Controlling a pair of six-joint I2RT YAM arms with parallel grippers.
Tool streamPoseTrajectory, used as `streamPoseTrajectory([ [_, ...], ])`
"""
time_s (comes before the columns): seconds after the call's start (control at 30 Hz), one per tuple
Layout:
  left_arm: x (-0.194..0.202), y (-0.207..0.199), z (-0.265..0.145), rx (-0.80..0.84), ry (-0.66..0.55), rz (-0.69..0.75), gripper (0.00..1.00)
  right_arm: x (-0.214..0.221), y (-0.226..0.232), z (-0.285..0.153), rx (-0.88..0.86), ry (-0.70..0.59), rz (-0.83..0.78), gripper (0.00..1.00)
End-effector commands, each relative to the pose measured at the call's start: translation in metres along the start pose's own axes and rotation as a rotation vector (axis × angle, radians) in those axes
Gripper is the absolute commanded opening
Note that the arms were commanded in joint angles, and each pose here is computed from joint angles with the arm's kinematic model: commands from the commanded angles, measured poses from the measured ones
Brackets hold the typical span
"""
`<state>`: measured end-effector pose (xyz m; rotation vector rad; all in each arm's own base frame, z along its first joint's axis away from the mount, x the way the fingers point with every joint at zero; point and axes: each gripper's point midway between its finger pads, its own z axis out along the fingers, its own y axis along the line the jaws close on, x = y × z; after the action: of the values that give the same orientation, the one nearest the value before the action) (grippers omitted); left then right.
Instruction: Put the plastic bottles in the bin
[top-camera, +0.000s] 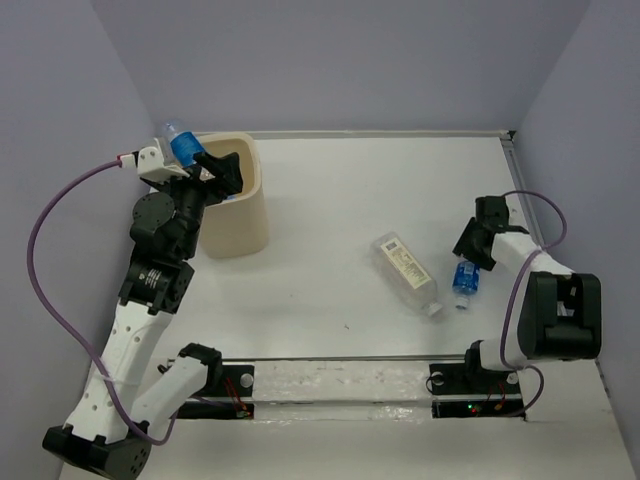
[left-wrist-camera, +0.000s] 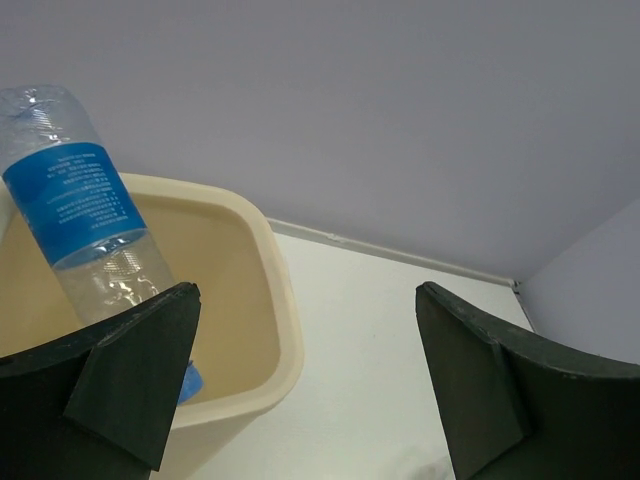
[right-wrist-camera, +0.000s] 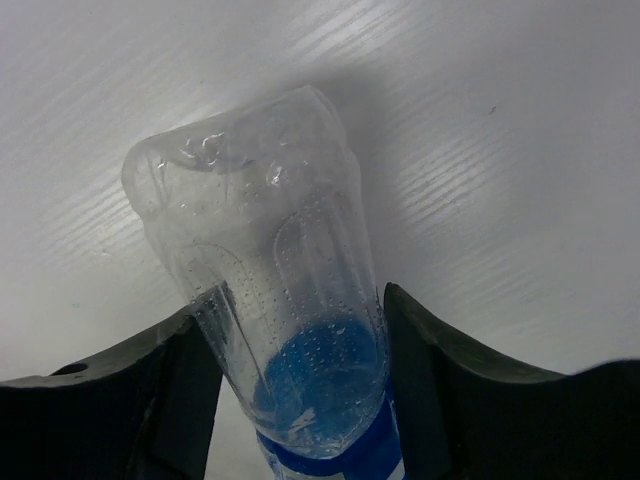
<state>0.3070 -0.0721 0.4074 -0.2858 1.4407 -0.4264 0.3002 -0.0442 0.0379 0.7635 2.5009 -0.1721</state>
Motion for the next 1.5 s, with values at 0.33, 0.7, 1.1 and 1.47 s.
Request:
streamPoseTrajectory([
  [0.33, 0.086, -0.098, -0.019, 0.527, 0.421, -0.162, 0.99, -0.101, 0.109, -0.248, -0.891, -0.577, -0.168, 0.4],
  [0.7, 0.096, -0.157, -0.034, 0.709, 0.423, -0.282, 0.99, 0.018, 0.238, -0.375, -1.68, -0.426, -0.584, 0.41],
  [1.1, 0.158, -0.153, -0.023, 0.661, 0.538, -0.226, 0.99, 0.072, 0.299, -0.383, -1.806, -0.277, -0.685, 0.41],
  [1.47, 0.143, -0.145, -0.008, 0.555, 0.447, -0.216, 0.38, 0.08, 0.31, -0.366, -1.74, -0.276, -0.658, 0.66],
])
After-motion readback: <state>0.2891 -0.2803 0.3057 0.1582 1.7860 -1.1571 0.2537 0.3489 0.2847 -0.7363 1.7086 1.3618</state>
